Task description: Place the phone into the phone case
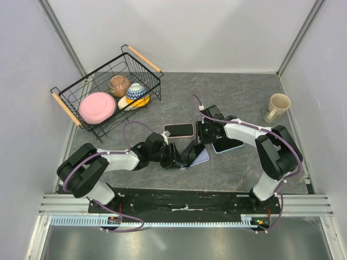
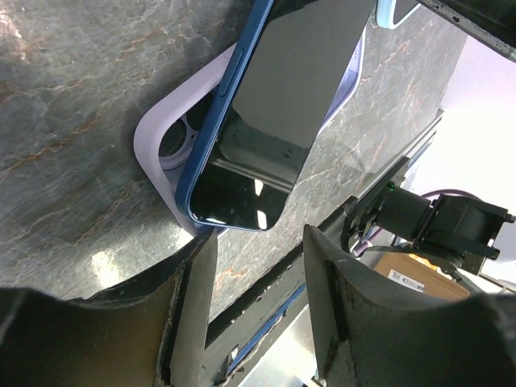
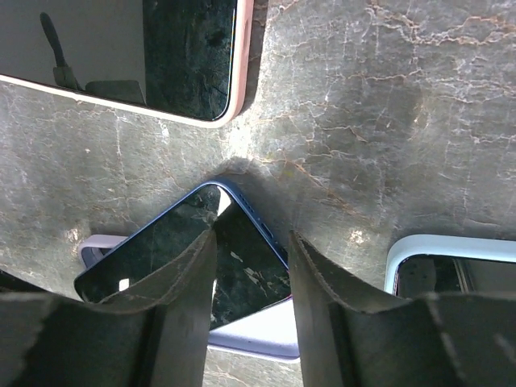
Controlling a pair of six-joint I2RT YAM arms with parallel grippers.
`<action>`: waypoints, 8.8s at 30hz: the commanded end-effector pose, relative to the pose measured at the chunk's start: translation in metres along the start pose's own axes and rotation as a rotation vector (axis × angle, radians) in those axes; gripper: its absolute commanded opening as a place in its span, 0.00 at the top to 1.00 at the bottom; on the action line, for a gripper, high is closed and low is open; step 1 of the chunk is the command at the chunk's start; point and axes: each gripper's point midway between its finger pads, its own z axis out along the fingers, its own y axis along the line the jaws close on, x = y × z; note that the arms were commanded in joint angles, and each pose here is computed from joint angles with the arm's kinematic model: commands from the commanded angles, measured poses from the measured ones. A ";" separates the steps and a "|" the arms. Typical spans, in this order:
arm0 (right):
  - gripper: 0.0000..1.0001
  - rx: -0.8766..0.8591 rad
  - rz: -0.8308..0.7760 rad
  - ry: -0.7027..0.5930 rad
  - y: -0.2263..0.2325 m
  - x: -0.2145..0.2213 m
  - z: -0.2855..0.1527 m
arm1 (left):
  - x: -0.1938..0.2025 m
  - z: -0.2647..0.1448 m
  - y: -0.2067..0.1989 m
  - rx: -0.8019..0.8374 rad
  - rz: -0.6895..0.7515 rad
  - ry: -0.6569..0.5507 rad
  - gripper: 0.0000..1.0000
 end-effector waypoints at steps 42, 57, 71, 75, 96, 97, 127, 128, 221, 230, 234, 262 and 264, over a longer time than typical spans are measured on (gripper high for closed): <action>0.61 -0.189 -0.016 -0.121 0.038 -0.014 -0.066 | -0.080 -0.033 -0.088 0.255 0.151 -0.391 0.98; 0.14 -0.290 -0.089 -0.367 0.056 -0.087 -0.144 | -0.128 -0.161 -0.095 0.155 0.318 -0.606 0.98; 0.02 -0.486 -0.241 -0.445 0.090 -0.101 -0.189 | -0.088 -0.212 -0.148 0.312 0.645 -0.502 0.98; 0.03 -0.619 -0.318 -0.470 0.112 -0.094 -0.214 | -0.083 -0.216 -0.157 0.364 0.704 -0.508 0.98; 0.33 -0.986 -0.448 -0.464 0.153 -0.058 -0.279 | -0.051 -0.235 -0.206 0.708 0.832 -0.424 0.98; 0.33 -0.988 -0.445 -0.460 0.154 -0.057 -0.278 | -0.050 -0.235 -0.207 0.710 0.832 -0.420 0.98; 1.00 -0.964 -0.372 -0.443 0.144 -0.061 -0.277 | -0.074 -0.207 -0.174 0.525 0.739 -0.443 0.33; 1.00 -0.939 -0.345 -0.432 0.140 -0.063 -0.270 | -0.075 -0.204 -0.169 0.500 0.721 -0.436 0.30; 1.00 -0.187 0.095 -0.289 -0.026 -0.062 -0.161 | -0.085 -0.007 0.007 -0.590 1.277 0.126 0.80; 1.00 -0.214 0.076 -0.303 -0.021 -0.064 -0.166 | -0.112 -0.040 -0.022 -0.625 1.153 -0.167 0.39; 1.00 -0.238 0.074 -0.305 -0.016 -0.064 -0.166 | -0.114 -0.064 -0.038 -0.439 0.962 -0.253 0.37; 1.00 -0.402 0.072 -0.293 0.007 -0.058 -0.161 | -0.088 -0.149 -0.037 0.372 0.302 -0.270 0.35; 1.00 -0.427 0.071 -0.286 0.012 -0.055 -0.160 | -0.089 -0.147 -0.037 0.371 0.304 -0.266 0.35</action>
